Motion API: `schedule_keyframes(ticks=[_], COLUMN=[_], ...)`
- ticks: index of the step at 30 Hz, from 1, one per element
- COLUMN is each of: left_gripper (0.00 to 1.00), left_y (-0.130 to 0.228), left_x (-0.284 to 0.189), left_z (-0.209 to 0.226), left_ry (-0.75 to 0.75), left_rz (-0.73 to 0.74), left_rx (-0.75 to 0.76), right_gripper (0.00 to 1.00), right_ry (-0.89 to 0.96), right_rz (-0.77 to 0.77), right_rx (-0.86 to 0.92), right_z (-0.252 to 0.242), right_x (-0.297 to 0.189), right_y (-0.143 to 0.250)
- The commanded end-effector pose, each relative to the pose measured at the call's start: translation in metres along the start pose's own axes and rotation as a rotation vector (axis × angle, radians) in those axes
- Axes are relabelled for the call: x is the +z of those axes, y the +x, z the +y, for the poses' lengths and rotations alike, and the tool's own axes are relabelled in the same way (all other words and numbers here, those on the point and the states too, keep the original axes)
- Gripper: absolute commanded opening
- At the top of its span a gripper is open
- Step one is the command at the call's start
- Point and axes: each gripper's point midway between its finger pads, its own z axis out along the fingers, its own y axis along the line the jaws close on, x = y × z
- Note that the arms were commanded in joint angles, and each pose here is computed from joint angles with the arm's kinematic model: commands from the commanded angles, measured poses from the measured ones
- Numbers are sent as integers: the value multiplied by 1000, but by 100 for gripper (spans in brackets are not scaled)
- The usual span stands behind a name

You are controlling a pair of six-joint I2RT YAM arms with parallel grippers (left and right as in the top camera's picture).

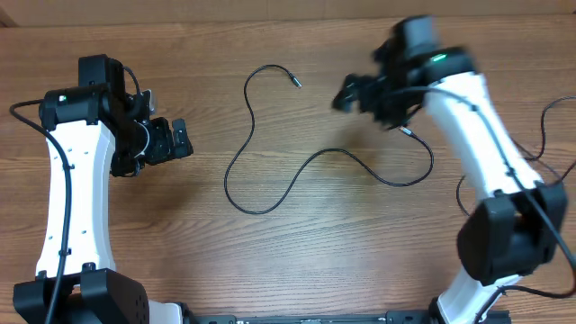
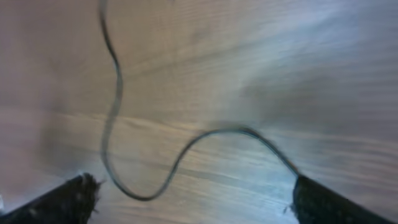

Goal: Untangle cables
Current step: 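Move the right gripper back to the remaining cable in the center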

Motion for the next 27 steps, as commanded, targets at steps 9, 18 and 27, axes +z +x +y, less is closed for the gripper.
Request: schedule_keyframes(ticks=[9,18,27], left_gripper=[100,100,100], left_y=[2,2,3], left_x=[-2,-2,-2], left_z=[-1,-1,-1], left_ry=[9,8,9], left_rz=[-6,-4,-3], left_rx=[-14,-14,-15], right_gripper=[100,95,85], right_ry=[127,304,368], right_rz=[-157,-131,-3], right_rx=[109,271,336], right_z=[48,30,4], right_x=[31,80,140], right_y=[11,36,55])
